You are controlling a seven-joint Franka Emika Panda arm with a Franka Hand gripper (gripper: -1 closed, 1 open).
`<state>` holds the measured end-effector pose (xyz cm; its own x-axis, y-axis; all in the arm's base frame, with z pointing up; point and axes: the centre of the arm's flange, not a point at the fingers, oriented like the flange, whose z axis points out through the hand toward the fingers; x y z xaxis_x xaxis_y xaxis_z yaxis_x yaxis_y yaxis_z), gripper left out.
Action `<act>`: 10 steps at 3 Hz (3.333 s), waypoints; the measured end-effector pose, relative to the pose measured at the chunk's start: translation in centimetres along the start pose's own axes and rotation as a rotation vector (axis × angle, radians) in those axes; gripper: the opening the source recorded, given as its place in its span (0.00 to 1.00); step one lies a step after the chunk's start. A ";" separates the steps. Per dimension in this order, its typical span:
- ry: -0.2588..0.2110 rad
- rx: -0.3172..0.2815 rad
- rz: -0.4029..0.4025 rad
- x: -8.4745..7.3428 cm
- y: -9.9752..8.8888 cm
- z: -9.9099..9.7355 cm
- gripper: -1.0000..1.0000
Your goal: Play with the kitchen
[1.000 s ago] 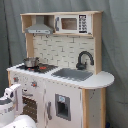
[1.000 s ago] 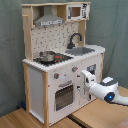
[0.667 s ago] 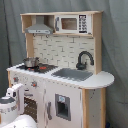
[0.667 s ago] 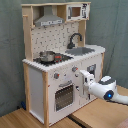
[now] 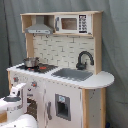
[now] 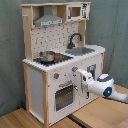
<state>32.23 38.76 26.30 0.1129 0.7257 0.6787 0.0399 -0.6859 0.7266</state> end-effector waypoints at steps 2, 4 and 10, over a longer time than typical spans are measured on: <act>0.028 0.046 0.002 0.7 -0.7 0.3 0.00; 0.031 0.045 0.002 1.0 -0.6 0.5 1.00; -0.035 -0.077 0.033 1.6 -3.4 -1.9 0.00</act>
<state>30.43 42.36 25.14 0.1474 0.6992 0.6996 -0.0409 -0.7024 0.7106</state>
